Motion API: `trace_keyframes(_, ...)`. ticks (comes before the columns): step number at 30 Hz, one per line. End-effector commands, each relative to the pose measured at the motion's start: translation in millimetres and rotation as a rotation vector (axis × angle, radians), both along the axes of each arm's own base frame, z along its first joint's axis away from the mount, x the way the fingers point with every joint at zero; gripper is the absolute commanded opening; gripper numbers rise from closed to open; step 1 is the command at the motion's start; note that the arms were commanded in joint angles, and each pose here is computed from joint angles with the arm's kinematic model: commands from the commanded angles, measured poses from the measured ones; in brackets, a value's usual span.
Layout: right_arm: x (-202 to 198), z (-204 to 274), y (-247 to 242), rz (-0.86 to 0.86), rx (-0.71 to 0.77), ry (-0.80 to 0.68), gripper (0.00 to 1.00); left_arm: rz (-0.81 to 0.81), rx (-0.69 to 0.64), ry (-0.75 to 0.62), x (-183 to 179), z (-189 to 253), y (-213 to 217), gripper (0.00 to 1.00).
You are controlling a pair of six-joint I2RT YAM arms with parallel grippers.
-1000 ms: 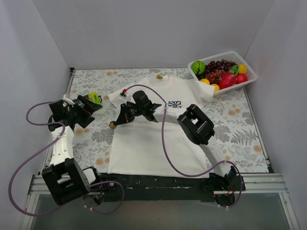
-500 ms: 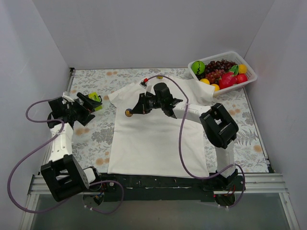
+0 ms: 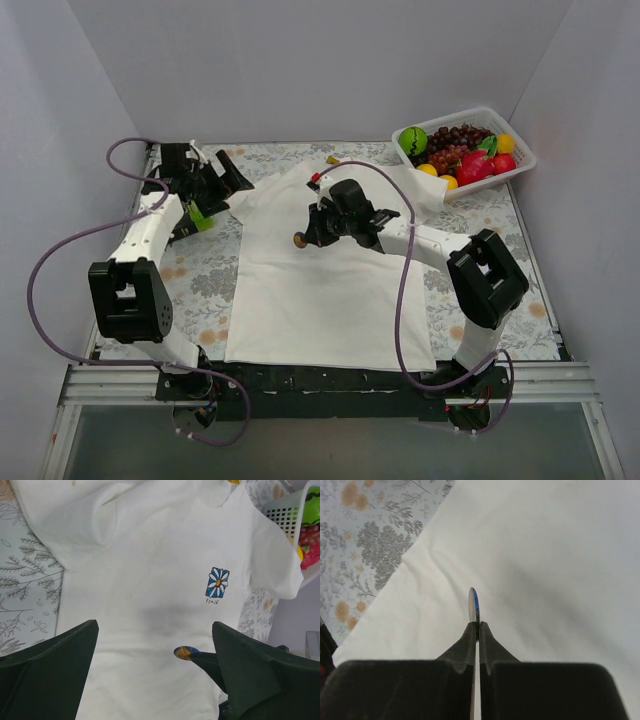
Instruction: Pin the brooch onto the clothing
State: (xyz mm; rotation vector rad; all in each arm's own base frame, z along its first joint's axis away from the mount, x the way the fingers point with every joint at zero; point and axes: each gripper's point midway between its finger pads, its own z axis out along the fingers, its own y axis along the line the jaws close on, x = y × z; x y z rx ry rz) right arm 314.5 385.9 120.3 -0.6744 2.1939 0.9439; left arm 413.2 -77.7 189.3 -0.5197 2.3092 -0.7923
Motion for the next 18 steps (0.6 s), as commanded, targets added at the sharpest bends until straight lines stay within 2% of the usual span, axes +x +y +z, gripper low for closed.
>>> trace_keyframes(1, 11.2, 2.1, -45.1, -0.104, -0.179, -0.120, 0.01, -0.002, 0.172, 0.016, 7.8, 1.2, -13.0, 0.98)
trace_keyframes(5, 21.6, 5.9, -75.9, -0.197, -0.292, -0.206, 0.01, 0.014, 0.331, -0.003, 14.8, 4.4, -29.9, 0.98)
trace_keyframes(9, 26.5, 12.5, -104.1, -0.255, -0.380, -0.296, 0.01, 0.017, 0.404, -0.038, 19.6, 13.6, -41.9, 0.98)
trace_keyframes(14, 29.2, 43.9, -132.3, -0.334, -0.408, -0.453, 0.01, 0.017, 0.440, -0.046, 21.8, 12.0, -43.5, 0.98)
trace_keyframes(18, 28.0, 66.4, -145.8, -0.330, -0.426, -0.620, 0.01, 0.016, 0.459, -0.021, 19.9, 1.3, -40.1, 0.98)
